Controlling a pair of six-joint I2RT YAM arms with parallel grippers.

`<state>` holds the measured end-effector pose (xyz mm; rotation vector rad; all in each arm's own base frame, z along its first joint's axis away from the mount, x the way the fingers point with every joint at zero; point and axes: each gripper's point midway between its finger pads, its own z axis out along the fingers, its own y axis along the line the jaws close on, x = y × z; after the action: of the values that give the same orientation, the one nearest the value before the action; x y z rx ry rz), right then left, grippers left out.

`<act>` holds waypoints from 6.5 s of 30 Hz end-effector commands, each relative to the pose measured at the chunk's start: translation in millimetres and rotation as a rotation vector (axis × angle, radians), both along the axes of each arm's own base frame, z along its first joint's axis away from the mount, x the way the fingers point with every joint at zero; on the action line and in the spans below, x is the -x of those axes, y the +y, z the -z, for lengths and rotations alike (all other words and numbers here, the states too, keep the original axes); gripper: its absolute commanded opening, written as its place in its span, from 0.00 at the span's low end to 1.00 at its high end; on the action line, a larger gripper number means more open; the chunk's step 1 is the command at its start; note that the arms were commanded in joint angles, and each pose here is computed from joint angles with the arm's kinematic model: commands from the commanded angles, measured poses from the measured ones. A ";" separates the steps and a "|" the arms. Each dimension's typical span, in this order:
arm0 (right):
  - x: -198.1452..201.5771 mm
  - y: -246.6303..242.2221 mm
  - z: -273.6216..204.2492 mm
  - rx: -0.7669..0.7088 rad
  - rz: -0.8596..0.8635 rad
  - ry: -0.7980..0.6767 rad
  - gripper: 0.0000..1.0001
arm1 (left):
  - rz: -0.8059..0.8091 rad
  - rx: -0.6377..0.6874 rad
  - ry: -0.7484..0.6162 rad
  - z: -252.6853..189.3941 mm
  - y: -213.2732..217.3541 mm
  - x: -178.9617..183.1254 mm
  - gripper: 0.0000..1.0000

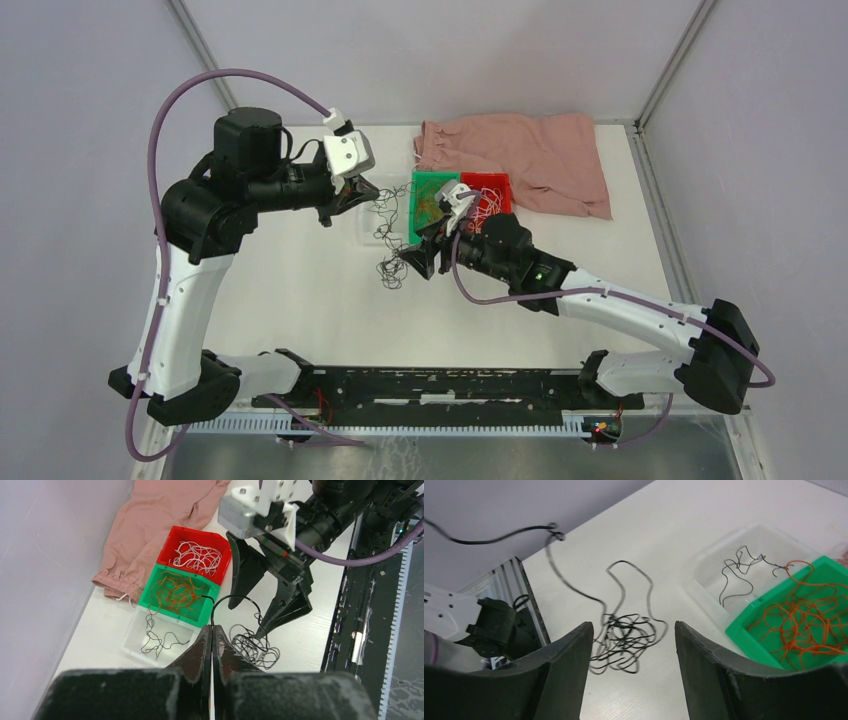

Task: Untangle the cables
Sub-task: Untie the cable.

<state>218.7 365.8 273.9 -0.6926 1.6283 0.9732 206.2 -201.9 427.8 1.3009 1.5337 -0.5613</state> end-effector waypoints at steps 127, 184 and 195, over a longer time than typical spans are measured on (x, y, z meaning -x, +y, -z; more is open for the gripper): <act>68.3 31.0 -40.4 0.001 -0.274 0.025 0.01 | 0.183 0.024 0.066 158.9 -1.6 52.7 0.60; 51.5 36.5 -51.7 -0.486 -0.155 0.113 0.65 | 0.302 0.202 0.303 87.0 -24.3 85.5 0.03; 75.3 18.0 -37.0 -0.437 -0.220 0.209 0.71 | 0.335 0.194 0.312 84.0 -24.2 90.9 0.03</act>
<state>155.6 393.5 292.6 -0.4814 1.4996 1.4840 118.1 -224.9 323.5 1.3422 1.5655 -1.1549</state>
